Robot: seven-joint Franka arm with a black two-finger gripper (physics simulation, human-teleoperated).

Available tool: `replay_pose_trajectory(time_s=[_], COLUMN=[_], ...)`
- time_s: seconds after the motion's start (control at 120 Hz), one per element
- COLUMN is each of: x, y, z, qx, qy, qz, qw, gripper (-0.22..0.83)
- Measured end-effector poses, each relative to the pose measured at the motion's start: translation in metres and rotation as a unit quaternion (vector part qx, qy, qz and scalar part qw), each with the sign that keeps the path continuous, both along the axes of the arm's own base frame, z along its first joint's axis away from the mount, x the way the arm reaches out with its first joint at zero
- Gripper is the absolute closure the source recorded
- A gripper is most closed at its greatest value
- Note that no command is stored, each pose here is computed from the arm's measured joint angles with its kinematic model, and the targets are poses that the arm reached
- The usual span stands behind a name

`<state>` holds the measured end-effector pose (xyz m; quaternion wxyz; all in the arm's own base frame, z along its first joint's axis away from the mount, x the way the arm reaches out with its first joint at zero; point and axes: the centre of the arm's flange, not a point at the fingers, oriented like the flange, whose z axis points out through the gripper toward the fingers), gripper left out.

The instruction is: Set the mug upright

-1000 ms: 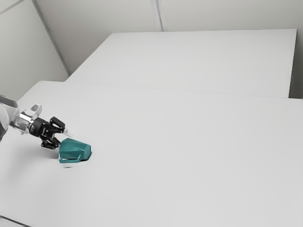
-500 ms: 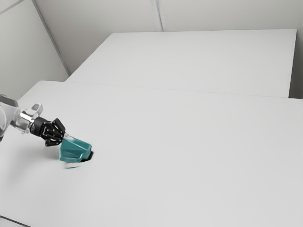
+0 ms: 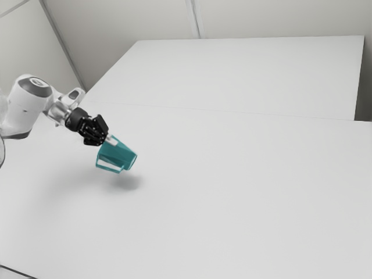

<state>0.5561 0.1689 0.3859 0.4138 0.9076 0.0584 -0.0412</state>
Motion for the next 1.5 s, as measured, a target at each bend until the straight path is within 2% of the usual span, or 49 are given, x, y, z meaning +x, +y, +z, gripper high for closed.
replay_pose_trajectory(time_s=[0.175, 0.375, 0.75, 1.008, 1.158, 1.425, 1.5], x=[0.039, 0.066, 0.078, 0.093, 0.097, 0.100, 0.100], y=[-0.063, -0.096, -0.160, -0.195, -0.204, -0.209, -0.209], z=[0.008, 0.034, 0.011, -0.017, -0.024, -0.032, -0.032], qx=[0.100, 0.247, 0.358, 0.420, 0.435, 0.443, 0.442], qy=[-0.041, -0.069, -0.060, -0.080, -0.089, -0.090, -0.091], qz=[-0.059, -0.138, -0.218, -0.247, -0.246, -0.236, -0.233], qw=[0.992, 0.957, 0.906, 0.870, 0.862, 0.860, 0.861], gripper=[0.79, 0.79, 0.79, 0.79, 0.79, 0.78, 0.63])
